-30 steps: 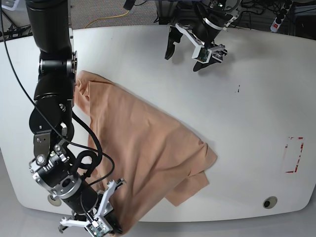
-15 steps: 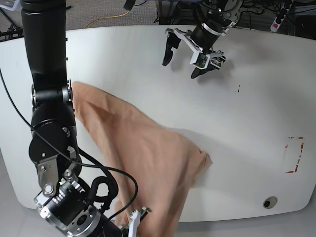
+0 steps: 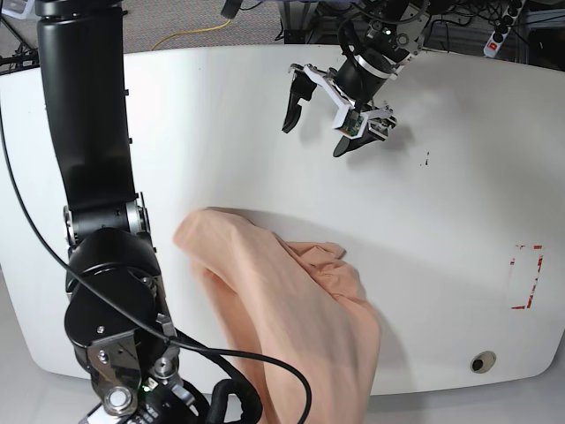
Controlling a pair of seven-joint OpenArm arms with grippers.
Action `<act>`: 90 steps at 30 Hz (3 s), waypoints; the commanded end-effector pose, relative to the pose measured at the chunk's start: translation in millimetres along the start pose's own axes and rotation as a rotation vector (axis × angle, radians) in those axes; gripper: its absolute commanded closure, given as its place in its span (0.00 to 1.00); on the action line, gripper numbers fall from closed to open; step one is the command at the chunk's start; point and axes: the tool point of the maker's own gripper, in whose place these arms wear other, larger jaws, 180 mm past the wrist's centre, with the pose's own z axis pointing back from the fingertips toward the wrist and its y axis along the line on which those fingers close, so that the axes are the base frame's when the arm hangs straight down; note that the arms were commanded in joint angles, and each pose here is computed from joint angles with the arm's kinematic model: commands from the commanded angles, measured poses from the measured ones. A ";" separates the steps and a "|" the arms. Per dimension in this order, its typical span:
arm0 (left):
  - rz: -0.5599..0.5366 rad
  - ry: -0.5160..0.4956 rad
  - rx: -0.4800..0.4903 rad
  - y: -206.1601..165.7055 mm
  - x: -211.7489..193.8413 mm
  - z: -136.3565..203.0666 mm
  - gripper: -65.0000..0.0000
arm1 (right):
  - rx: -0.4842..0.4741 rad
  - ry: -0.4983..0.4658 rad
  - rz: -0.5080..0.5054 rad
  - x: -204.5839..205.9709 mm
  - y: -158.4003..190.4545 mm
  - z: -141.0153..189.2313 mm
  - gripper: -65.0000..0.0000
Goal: Fold the T-shirt properly
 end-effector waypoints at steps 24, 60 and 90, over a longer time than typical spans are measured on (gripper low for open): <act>-0.054 -0.092 0.240 129.3 54.9 -83.8 0.19 | -0.072 -0.011 0.012 12.8 -18.9 -3.0 1.00; 0.095 0.046 0.185 142.6 28.4 -185.0 0.58 | -0.114 0.034 0.009 -10.6 -37.7 6.7 1.00; -0.074 -0.112 0.319 207.4 89.1 -93.5 1.00 | -0.190 0.229 -0.061 -107.8 -69.1 34.4 1.00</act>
